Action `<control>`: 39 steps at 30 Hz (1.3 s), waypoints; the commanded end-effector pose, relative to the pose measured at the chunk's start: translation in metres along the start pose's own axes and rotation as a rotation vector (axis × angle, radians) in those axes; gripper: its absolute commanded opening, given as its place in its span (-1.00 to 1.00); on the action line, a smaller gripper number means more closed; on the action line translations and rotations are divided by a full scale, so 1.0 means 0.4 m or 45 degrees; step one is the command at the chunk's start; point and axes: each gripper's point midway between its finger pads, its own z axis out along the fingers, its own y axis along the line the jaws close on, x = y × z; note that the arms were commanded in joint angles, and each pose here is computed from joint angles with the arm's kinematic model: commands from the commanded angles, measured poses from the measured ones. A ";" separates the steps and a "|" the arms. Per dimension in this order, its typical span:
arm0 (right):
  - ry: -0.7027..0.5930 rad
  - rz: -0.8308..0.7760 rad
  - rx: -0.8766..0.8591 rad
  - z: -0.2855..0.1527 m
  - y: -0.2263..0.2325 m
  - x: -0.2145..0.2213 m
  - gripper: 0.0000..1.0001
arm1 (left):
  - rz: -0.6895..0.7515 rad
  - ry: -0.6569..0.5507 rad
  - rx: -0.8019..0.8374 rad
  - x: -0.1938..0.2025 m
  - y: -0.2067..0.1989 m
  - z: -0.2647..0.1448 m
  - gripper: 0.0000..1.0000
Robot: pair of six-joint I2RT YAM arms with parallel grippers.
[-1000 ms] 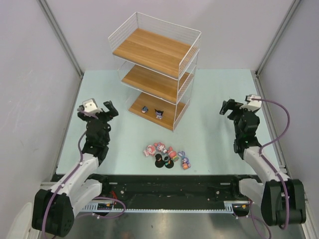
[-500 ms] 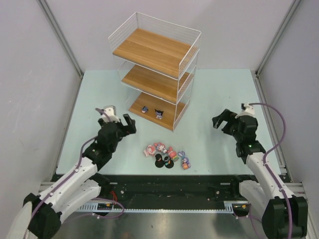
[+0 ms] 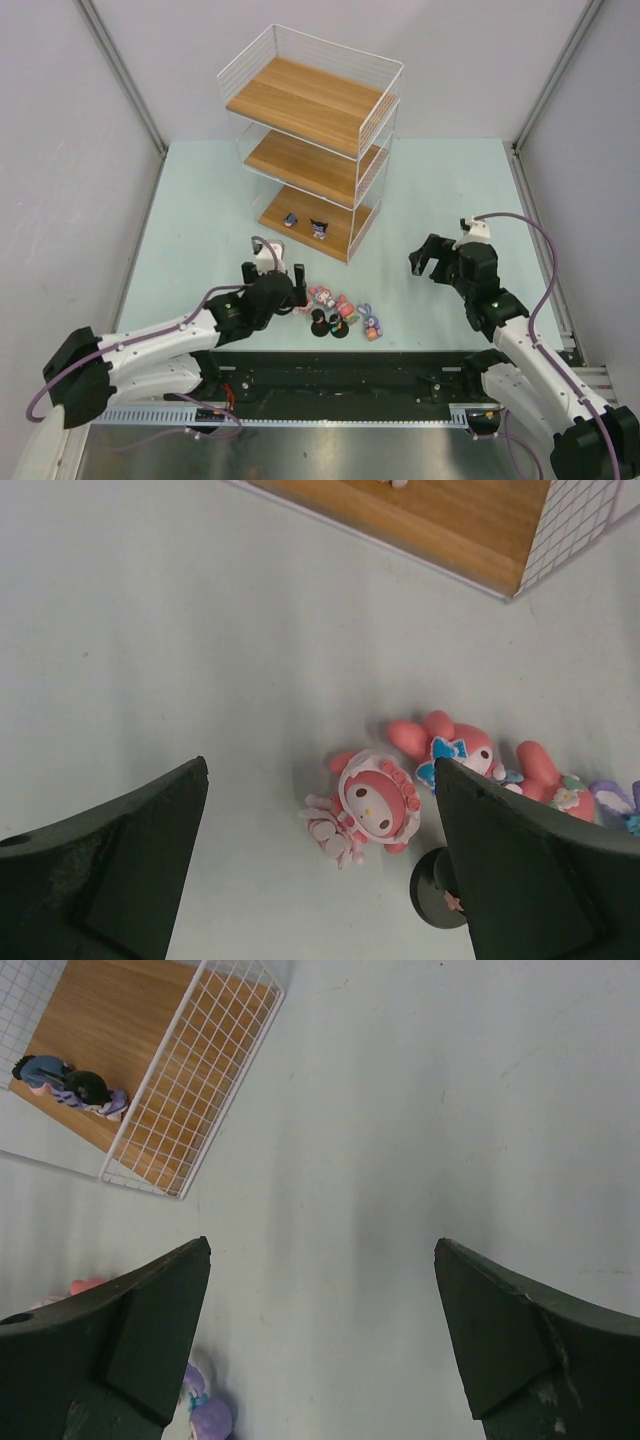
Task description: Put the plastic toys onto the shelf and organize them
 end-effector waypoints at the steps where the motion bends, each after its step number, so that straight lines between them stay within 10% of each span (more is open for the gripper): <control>1: 0.011 0.001 0.003 -0.004 0.000 0.005 0.99 | -0.034 0.007 -0.090 0.006 -0.016 0.010 1.00; 39: 0.065 -0.047 -0.069 -0.020 0.018 0.026 0.99 | 0.210 0.144 0.222 0.119 -0.097 0.044 0.32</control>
